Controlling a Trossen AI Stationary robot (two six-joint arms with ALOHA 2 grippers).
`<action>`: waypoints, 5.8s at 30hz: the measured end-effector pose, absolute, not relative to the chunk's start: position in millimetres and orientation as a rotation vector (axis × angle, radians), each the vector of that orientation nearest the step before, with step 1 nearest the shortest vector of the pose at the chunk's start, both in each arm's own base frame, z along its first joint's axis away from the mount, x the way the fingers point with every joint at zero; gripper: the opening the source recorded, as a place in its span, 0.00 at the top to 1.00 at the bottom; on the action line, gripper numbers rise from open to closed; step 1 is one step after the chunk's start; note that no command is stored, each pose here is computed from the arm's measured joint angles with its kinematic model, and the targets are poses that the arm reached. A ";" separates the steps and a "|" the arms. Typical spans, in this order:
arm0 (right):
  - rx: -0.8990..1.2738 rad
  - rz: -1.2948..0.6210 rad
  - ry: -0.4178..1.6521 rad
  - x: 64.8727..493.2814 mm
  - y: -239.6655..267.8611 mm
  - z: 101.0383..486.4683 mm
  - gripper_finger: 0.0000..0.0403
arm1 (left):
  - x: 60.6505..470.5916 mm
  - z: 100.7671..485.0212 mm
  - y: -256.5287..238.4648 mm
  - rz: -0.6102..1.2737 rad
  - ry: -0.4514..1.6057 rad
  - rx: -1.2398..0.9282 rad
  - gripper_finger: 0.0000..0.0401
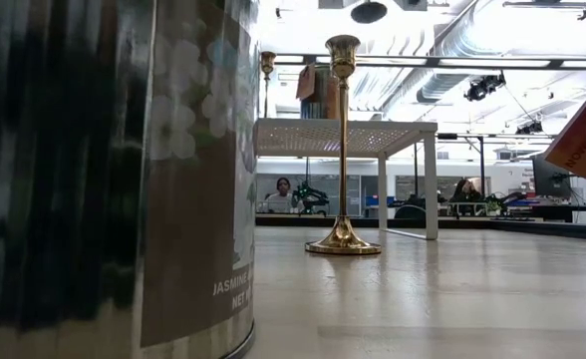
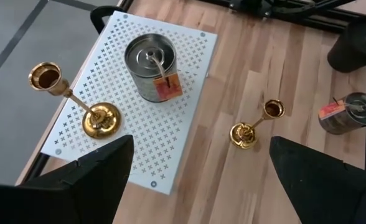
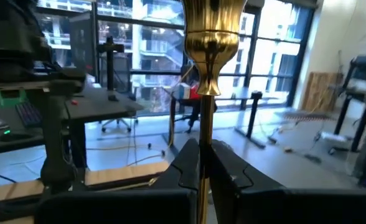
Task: Pick & Place candle stick holders
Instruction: Put the bottom gold candle holder on the shelf aligned with the other gold candle holder, then put the left silver scented candle on the shelf aligned with the other silver scented candle
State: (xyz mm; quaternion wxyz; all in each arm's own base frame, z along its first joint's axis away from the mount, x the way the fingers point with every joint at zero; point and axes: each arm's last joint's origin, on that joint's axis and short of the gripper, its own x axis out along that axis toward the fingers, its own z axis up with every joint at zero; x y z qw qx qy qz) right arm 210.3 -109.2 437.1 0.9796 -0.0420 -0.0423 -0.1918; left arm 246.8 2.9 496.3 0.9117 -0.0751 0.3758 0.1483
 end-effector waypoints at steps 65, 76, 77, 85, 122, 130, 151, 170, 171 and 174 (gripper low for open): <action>0.021 -0.075 -0.051 286.9 -178.5 251.1 0.99 | 245.3 495.8 -34.0 0.340 0.740 -0.088 0.08; 0.044 -0.055 -0.041 287.1 -177.9 250.2 0.99 | 245.3 495.9 -34.0 0.345 0.737 -0.103 0.08; 0.043 -0.054 -0.043 287.4 -178.1 251.1 0.99 | 245.3 495.9 -34.0 0.346 0.737 -0.106 0.08; 0.028 -0.015 -0.066 298.7 -182.3 268.4 0.99 | 245.3 495.9 -34.0 0.346 0.737 -0.106 0.08; 0.018 -0.042 -0.006 302.3 -202.3 248.9 0.99 | 244.7 495.4 -34.0 0.344 0.745 -0.103 0.08; 0.025 -0.039 0.005 299.4 -206.2 247.7 0.99 | 244.7 495.5 -34.0 0.338 0.748 -0.087 0.08; 0.058 -0.027 0.054 299.4 -206.6 242.3 0.98 | 254.2 489.6 -36.6 0.317 0.778 -0.090 0.08; 0.089 -0.007 0.082 300.1 -205.3 237.0 0.87 | 254.4 489.4 -36.6 0.317 0.779 -0.089 0.08; 0.091 -0.007 0.084 300.2 -205.0 236.4 0.85 | 254.4 489.4 -36.5 0.317 0.779 -0.089 0.08; 0.092 -0.007 0.086 300.0 -205.0 236.6 0.82 | 254.4 489.4 -36.5 0.318 0.779 -0.089 0.08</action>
